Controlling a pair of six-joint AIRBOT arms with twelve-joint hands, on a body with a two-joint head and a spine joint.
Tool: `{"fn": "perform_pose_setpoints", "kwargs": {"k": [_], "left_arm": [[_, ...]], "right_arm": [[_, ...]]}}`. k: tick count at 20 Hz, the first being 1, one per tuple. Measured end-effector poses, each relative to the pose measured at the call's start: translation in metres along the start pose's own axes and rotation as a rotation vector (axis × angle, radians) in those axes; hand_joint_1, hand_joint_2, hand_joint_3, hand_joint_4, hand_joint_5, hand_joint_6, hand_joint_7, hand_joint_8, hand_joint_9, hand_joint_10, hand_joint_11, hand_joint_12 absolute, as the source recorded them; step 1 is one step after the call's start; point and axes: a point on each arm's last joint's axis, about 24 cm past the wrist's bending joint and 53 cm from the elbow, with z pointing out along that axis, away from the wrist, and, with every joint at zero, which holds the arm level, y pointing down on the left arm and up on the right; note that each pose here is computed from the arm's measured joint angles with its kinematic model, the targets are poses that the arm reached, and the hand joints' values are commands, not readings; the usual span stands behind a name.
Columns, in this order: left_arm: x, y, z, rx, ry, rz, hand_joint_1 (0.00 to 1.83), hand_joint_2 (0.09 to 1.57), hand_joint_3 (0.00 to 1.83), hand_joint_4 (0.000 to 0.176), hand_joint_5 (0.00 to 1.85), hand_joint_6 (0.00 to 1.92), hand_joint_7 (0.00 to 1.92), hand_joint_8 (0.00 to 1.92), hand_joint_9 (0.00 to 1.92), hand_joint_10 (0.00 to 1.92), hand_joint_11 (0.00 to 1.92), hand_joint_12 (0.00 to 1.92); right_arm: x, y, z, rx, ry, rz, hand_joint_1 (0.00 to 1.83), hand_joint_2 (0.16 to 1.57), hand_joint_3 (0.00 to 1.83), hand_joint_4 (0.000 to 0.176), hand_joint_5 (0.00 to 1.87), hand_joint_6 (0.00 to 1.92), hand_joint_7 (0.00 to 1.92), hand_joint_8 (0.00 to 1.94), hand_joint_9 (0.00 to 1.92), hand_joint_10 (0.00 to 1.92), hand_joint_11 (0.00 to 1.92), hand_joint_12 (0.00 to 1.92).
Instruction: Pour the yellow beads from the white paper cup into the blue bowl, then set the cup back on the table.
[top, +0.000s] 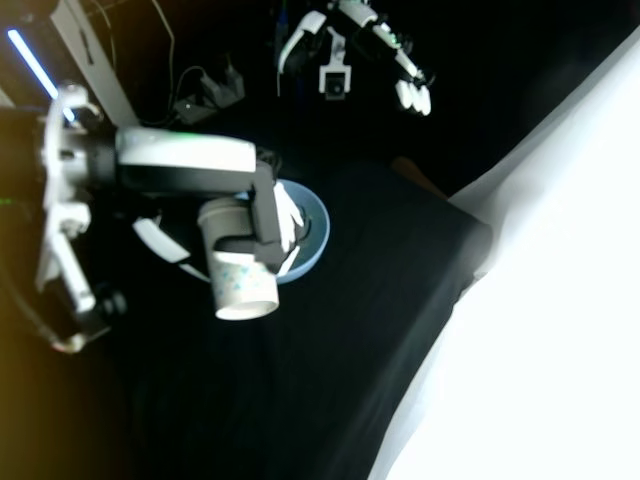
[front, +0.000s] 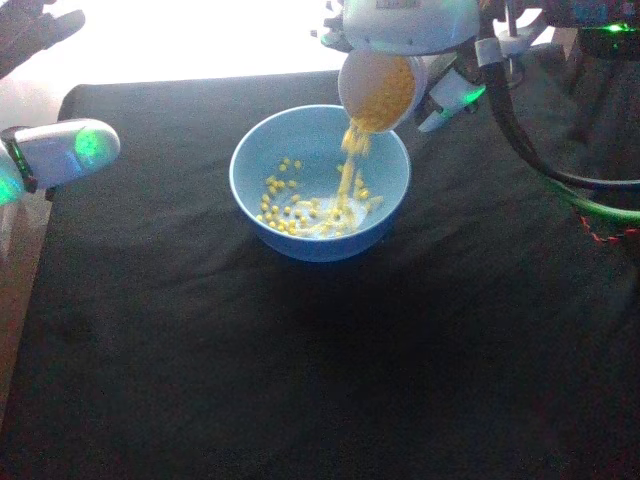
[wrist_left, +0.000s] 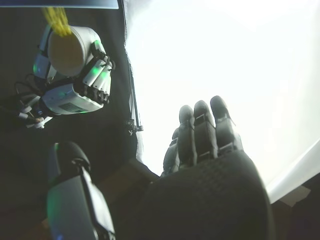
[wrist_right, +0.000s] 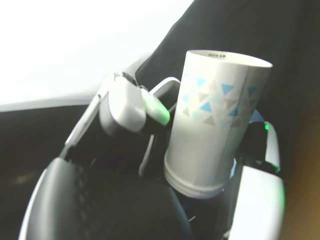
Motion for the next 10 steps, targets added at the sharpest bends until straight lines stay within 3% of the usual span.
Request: {"fn": "perform_pose_setpoints", "kwargs": {"k": [1,2,4,5,6,7,8,9,10], "left_arm": [[-0.0001,0.0,0.0,0.0,0.0,0.0,0.5,0.83,0.0,0.051,0.0,0.0,0.27,0.0,0.21,0.0,0.0,0.37],[0.0,0.0001,0.0,-0.001,0.0,0.0,0.48,0.83,0.0,0.038,0.0,0.0,0.28,0.0,0.23,0.0,0.0,0.42],[-0.0003,0.0,0.0004,0.0,0.0,0.002,0.48,0.83,0.0,0.036,0.0,0.0,0.28,0.0,0.23,0.0,0.0,0.43],[0.0002,0.0005,0.0009,0.002,0.004,0.01,0.49,0.82,0.0,0.048,0.0,0.0,0.27,0.0,0.22,0.0,0.0,0.4],[0.0006,0.0008,0.0009,0.002,0.004,0.008,0.49,0.82,0.0,0.044,0.0,0.0,0.27,0.0,0.22,0.0,0.0,0.39],[0.0008,0.0013,0.0009,0.0,0.002,0.006,0.48,0.82,0.0,0.052,0.0,0.0,0.28,0.0,0.22,0.0,0.0,0.4],[0.0014,0.0009,0.0016,0.001,0.003,0.004,0.48,0.83,0.0,0.046,0.0,0.0,0.3,0.01,0.23,0.0,0.0,0.4],[0.0021,0.0003,0.0027,0.001,0.006,0.003,0.49,0.82,0.0,0.053,0.0,0.0,0.28,0.0,0.22,0.0,0.0,0.39],[0.0018,-0.0005,0.0029,0.005,0.005,0.003,0.49,0.82,0.0,0.054,0.0,0.0,0.29,0.0,0.22,0.0,0.0,0.4]], "right_arm": [[-0.0001,0.0009,0.0005,-0.002,0.0,-0.004,1.06,1.22,0.02,0.0,0.78,1.39,1.04,1.94,1.17,1.92,1.3,1.92],[-0.0003,0.0022,0.0007,-0.004,0.001,-0.01,1.13,1.17,0.0,0.0,0.87,1.21,1.02,1.94,1.16,1.92,1.27,1.92],[-0.0001,0.0036,0.0012,-0.008,0.003,-0.021,1.02,1.2,0.01,0.003,0.81,1.31,0.98,1.94,1.05,1.92,1.11,1.92],[0.0,0.0038,0.0015,-0.008,0.003,-0.025,1.01,1.19,0.0,0.047,0.83,1.29,1.03,1.94,1.1,1.92,1.18,1.92],[0.0,0.004,0.0017,-0.008,0.004,-0.028,1.1,1.13,0.0,0.0,0.88,1.67,1.09,1.94,1.17,1.92,1.27,1.92],[0.0,0.0044,0.0021,-0.008,0.004,-0.032,1.06,1.19,0.01,0.0,0.81,1.41,1.04,1.94,1.13,1.92,1.24,1.92],[-0.0001,0.006,0.0031,-0.012,0.005,-0.04,1.02,1.22,0.01,0.0,0.77,1.37,1.0,1.94,1.09,1.92,1.16,1.92],[-0.0005,0.0081,0.0039,-0.015,0.006,-0.049,1.09,1.21,0.0,0.0,0.81,1.28,0.99,1.94,1.1,1.92,1.16,1.92],[-0.0011,0.0102,0.0042,-0.019,0.005,-0.056,1.1,1.22,0.0,0.0,0.78,1.33,0.97,1.94,1.1,1.92,1.2,1.92]]}}
